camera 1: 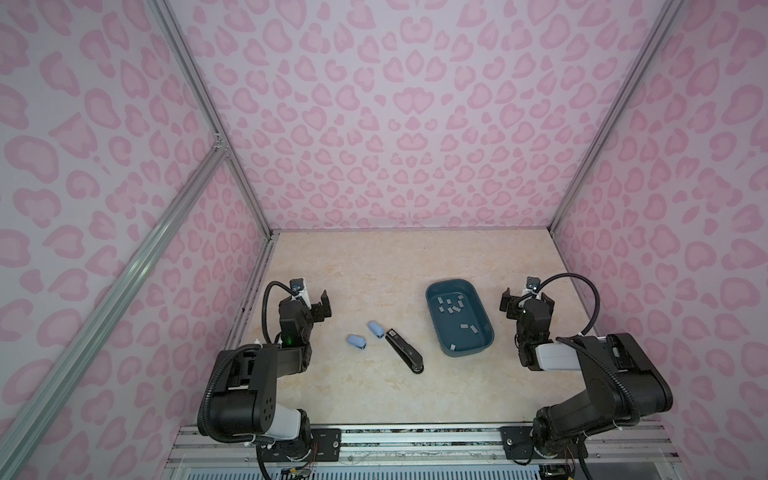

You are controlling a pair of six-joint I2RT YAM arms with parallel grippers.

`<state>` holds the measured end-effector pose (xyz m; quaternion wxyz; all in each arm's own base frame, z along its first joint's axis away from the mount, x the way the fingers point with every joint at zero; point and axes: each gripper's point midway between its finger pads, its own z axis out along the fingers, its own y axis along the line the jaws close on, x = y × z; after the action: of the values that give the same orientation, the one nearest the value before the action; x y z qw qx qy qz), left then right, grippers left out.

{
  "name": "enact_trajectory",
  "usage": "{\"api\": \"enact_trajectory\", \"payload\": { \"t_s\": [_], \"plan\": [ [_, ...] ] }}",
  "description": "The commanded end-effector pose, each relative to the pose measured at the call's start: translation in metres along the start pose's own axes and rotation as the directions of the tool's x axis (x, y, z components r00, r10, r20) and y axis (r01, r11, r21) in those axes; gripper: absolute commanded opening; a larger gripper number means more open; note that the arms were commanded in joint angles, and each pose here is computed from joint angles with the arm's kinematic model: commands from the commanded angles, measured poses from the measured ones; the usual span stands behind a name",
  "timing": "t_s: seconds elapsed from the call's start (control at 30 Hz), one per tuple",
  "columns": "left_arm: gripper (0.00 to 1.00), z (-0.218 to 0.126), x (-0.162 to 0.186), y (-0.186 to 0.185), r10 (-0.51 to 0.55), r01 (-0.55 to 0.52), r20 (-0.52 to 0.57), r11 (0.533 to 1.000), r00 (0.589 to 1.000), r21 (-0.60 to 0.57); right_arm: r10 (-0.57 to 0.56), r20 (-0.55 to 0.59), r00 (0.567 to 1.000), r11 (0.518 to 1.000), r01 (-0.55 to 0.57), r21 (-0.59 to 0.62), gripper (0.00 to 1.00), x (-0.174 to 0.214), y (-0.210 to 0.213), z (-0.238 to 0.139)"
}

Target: Load the staples into the stapler

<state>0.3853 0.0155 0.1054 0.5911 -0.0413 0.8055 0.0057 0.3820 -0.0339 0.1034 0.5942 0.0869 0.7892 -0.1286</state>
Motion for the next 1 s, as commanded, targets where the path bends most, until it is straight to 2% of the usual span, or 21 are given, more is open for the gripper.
{"api": "enact_trajectory", "payload": {
  "t_s": [0.0, 0.23, 0.33, 0.4, 0.43, 0.5, 0.57, 0.6, 0.63, 0.67, 0.7, 0.77, 0.8, 0.83, 0.87, 0.9, 0.97],
  "plan": [
    [0.97, 0.0, -0.011, 0.0, 0.008, -0.008, 0.046, 1.0, 0.999, -0.002, 0.006, -0.002, 1.0, 1.0, -0.006, 0.004, 0.99, 0.0, -0.001, 0.0],
    [0.97, -0.002, -0.016, 0.004, -0.001, 0.002, 0.05, 0.999, 0.999, -0.033, 0.005, 0.005, 1.0, 1.0, -0.005, 0.007, 1.0, -0.001, -0.001, -0.001],
    [0.97, -0.01, -0.037, 0.012, -0.064, 0.058, -0.041, 0.991, 0.997, -0.117, 0.008, 0.077, 0.997, 0.996, -0.015, 0.092, 1.0, -0.018, -0.012, -0.014],
    [0.97, -0.016, -0.053, 0.0, -0.08, 0.079, -0.028, 0.996, 0.996, -0.052, -0.042, 0.078, 0.996, 0.991, 0.031, 0.13, 1.0, -0.032, -0.007, -0.026],
    [0.97, -0.021, -0.059, -0.002, -0.092, 0.092, 0.0, 0.995, 0.996, -0.036, -0.075, 0.067, 0.995, 0.991, 0.067, 0.12, 1.0, -0.04, 0.0, -0.03],
    [0.97, -0.03, -0.068, -0.001, -0.144, 0.145, 0.03, 0.989, 0.989, -0.034, -0.065, 0.064, 0.996, 0.995, 0.059, 0.079, 1.0, -0.062, 0.015, -0.04],
    [0.97, -0.038, -0.077, -0.004, -0.247, 0.247, 0.01, 0.969, 0.969, -0.021, 0.049, 0.015, 0.999, 0.998, -0.048, -0.051, 1.0, -0.083, 0.037, -0.048],
    [0.97, -0.041, -0.085, -0.014, -0.245, 0.245, -0.013, 0.969, 0.97, 0.031, 0.099, -0.059, 0.993, 0.985, -0.107, -0.137, 1.0, -0.088, 0.05, -0.054],
    [0.97, -0.044, -0.093, -0.027, -0.231, 0.232, -0.02, 0.967, 0.973, 0.105, 0.099, -0.116, 0.988, 0.956, -0.127, -0.266, 1.0, -0.094, 0.072, -0.064],
    [0.97, -0.047, -0.098, -0.037, -0.23, 0.231, -0.024, 0.96, 0.973, 0.161, 0.107, -0.122, 0.987, 0.92, -0.145, -0.365, 1.0, -0.098, 0.088, -0.073],
    [0.97, -0.05, -0.103, -0.045, -0.237, 0.238, -0.028, 0.949, 0.971, 0.205, 0.153, -0.126, 0.98, 0.88, -0.194, -0.434, 1.0, -0.101, 0.098, -0.082],
    [0.97, -0.059, -0.112, -0.056, -0.24, 0.235, -0.018, 0.931, 0.971, 0.278, 0.293, -0.181, 0.939, 0.811, -0.344, -0.474, 1.0, -0.096, 0.1, -0.096],
    [0.97, -0.064, -0.115, -0.061, -0.236, 0.227, -0.007, 0.924, 0.972, 0.308, 0.334, -0.189, 0.924, 0.757, -0.382, -0.53, 1.0, -0.097, 0.105, -0.107],
    [0.97, -0.069, -0.119, -0.061, -0.247, 0.232, 0.008, 0.921, 0.969, 0.313, 0.348, -0.179, 0.92, 0.69, -0.381, -0.615, 1.0, -0.099, 0.115, -0.121],
    [0.97, -0.071, -0.123, -0.057, -0.269, 0.251, 0.022, 0.922, 0.963, 0.295, 0.356, -0.158, 0.921, 0.647, -0.365, -0.669, 0.99, -0.102, 0.121, -0.132],
    [0.97, -0.074, -0.126, -0.05, -0.292, 0.273, 0.037, 0.925, 0.956, 0.265, 0.363, -0.145, 0.92, 0.63, -0.358, -0.689, 1.0, -0.101, 0.125, -0.142],
    [0.97, -0.083, -0.131, -0.047, -0.296, 0.268, 0.073, 0.928, 0.952, 0.259, 0.34, -0.115, 0.933, 0.665, -0.325, -0.672, 0.99, -0.093, 0.132, -0.156]
  ]
}}
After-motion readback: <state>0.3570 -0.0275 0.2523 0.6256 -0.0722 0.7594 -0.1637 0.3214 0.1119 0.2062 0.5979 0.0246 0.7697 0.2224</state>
